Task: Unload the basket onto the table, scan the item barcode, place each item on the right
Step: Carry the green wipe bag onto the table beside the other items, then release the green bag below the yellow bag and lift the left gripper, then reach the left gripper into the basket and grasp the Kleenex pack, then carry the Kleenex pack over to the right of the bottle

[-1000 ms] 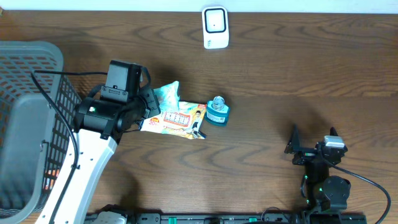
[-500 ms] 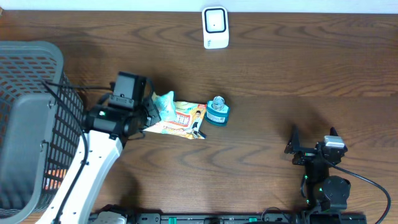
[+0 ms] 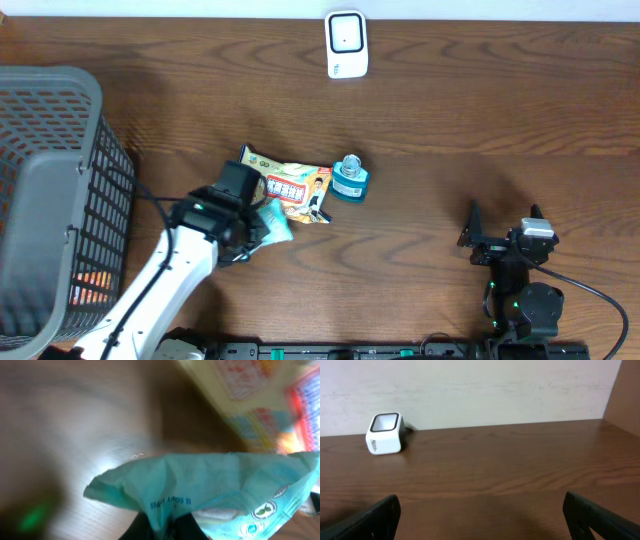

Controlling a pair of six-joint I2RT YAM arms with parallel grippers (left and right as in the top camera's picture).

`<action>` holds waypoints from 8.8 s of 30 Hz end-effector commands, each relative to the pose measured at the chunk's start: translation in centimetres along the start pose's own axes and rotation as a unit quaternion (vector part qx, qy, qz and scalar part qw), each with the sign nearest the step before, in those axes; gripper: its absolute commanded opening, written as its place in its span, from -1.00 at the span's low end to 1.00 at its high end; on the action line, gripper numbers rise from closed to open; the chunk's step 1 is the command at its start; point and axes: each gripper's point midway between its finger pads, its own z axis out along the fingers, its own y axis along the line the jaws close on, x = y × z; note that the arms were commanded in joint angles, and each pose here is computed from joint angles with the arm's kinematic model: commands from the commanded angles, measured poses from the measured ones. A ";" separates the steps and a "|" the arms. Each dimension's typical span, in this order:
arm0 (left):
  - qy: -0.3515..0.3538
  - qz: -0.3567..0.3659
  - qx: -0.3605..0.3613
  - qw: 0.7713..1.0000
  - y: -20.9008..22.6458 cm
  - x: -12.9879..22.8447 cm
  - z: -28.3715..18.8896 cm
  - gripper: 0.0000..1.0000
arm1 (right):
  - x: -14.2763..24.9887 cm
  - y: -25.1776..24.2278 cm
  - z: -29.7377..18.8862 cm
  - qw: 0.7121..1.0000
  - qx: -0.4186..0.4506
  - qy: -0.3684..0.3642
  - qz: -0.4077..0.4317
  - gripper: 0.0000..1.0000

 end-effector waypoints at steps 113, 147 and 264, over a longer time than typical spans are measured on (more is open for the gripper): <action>-0.225 0.166 0.226 0.933 -11.4 -5.1 -9.2 0.24 | 0.1 0.1 0.0 1.000 -0.002 0.001 -0.005 0.99; -0.217 -0.575 -0.017 0.789 24.8 -19.6 -18.7 0.96 | 0.1 0.1 0.0 1.000 -0.002 0.001 -0.005 0.98; -0.105 0.282 0.337 0.892 -29.3 2.0 -18.1 -0.09 | 0.1 0.1 0.0 1.000 -0.002 0.001 -0.005 0.98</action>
